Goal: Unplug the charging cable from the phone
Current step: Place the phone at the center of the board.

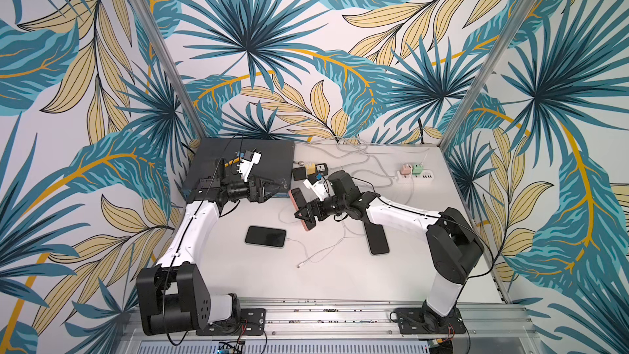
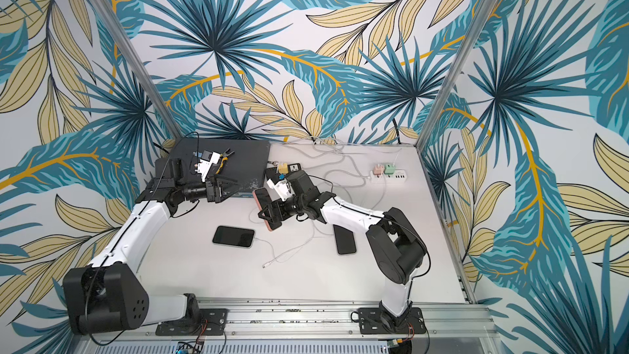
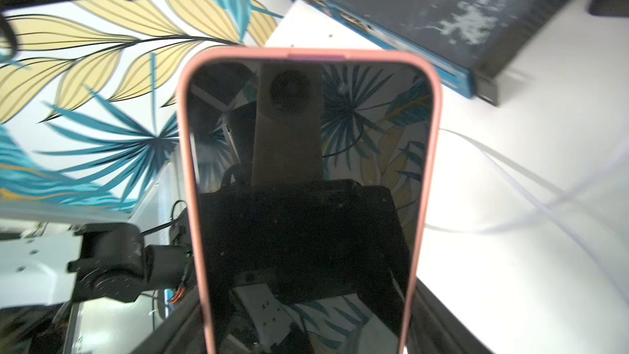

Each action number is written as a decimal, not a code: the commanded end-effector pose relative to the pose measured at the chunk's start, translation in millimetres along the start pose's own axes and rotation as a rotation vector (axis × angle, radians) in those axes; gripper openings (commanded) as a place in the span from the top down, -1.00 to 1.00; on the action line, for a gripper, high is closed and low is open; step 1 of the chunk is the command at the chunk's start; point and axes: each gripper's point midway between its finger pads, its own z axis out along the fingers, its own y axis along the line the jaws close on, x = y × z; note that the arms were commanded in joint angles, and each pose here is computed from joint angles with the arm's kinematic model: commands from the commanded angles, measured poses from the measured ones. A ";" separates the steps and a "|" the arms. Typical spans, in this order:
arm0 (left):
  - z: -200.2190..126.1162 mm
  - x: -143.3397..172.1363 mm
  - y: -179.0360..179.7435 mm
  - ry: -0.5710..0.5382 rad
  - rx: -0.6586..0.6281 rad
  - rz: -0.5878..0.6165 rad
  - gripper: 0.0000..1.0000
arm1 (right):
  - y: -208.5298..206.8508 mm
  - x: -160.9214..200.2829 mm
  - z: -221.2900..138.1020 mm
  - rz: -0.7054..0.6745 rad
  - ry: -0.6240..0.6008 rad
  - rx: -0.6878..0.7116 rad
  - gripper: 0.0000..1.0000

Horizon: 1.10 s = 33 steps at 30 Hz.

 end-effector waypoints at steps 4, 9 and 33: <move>-5.2 -10.5 4.0 -0.033 -0.058 0.033 -1.00 | -47.6 11.0 -37.1 0.118 -0.012 0.316 -0.10; -4.6 -9.0 6.6 -0.031 -0.062 0.025 -1.00 | -87.6 39.7 -68.9 0.216 -0.018 0.477 -0.10; -1.2 -8.1 12.4 -0.036 -0.049 0.004 -1.00 | -208.6 171.6 -230.4 0.558 0.106 1.044 -0.19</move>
